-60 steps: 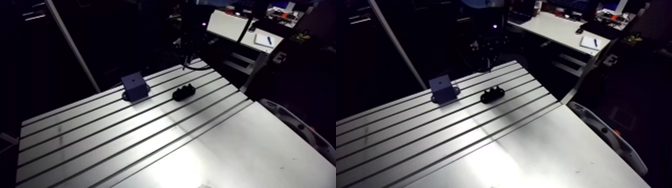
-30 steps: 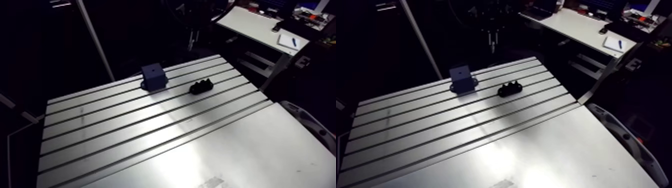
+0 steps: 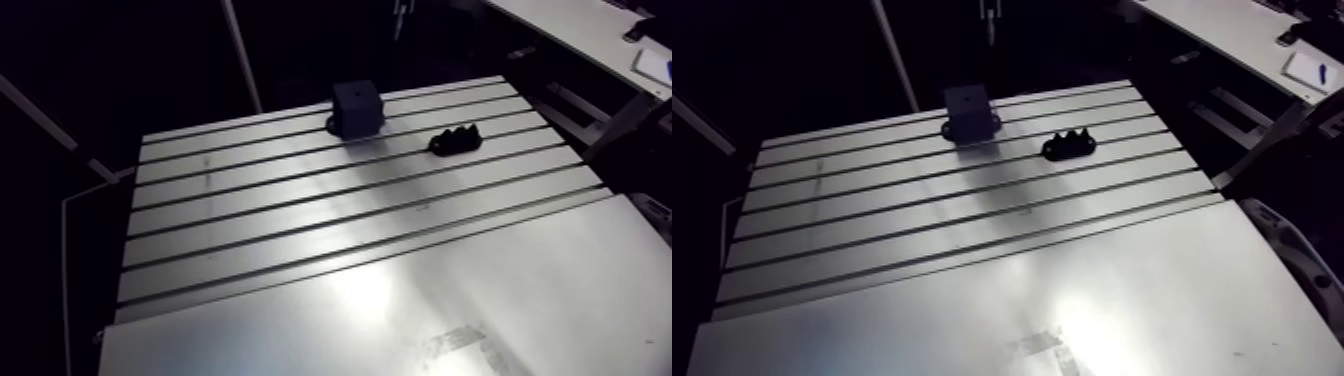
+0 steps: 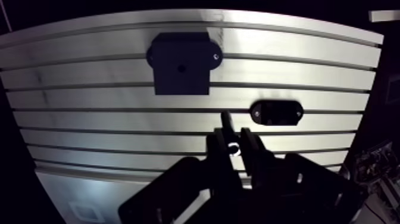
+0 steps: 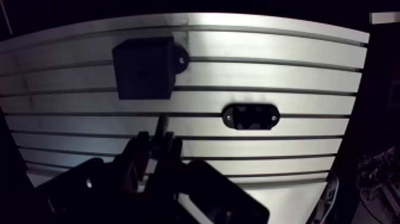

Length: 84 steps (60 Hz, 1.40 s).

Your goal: Pick up the M10 bolt and insert it into the hole until fully seated.

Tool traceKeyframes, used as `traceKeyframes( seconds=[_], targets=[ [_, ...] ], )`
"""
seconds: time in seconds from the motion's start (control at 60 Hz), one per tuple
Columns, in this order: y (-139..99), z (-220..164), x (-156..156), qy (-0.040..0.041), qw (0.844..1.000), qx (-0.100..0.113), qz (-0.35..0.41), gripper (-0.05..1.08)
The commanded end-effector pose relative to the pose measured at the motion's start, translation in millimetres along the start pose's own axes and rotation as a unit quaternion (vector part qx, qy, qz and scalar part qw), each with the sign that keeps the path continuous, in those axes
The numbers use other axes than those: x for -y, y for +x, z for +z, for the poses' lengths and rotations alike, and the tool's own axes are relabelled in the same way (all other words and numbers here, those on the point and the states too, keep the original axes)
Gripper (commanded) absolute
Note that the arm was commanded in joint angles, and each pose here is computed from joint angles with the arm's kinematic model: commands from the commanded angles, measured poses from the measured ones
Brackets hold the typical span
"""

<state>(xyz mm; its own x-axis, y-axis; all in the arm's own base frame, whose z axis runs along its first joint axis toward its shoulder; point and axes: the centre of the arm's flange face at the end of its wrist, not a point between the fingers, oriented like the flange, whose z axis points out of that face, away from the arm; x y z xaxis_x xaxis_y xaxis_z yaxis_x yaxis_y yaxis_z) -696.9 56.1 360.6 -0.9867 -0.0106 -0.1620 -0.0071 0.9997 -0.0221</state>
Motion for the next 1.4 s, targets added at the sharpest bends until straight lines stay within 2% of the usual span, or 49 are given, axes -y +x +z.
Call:
traceKeyframes(
  seconds=[0.017, 0.35, 0.75, 1.15, 1.4],
  targets=[
    [21.3, 8.3, 21.2, 0.0, 1.0, 0.015, 0.004, 1.08],
    [27.8, 18.9, 29.1, -0.0008, 0.999, 0.035, 0.008, 1.08],
    [42.5, 43.4, 36.2, 0.0, 0.999, 0.039, 0.012, 1.08],
    [45.4, 52.3, 39.2, -0.0018, 0.999, 0.041, 0.01, 1.08],
    [45.8, 57.2, 40.8, 0.001, 0.999, 0.044, 0.01, 1.08]
  ],
)
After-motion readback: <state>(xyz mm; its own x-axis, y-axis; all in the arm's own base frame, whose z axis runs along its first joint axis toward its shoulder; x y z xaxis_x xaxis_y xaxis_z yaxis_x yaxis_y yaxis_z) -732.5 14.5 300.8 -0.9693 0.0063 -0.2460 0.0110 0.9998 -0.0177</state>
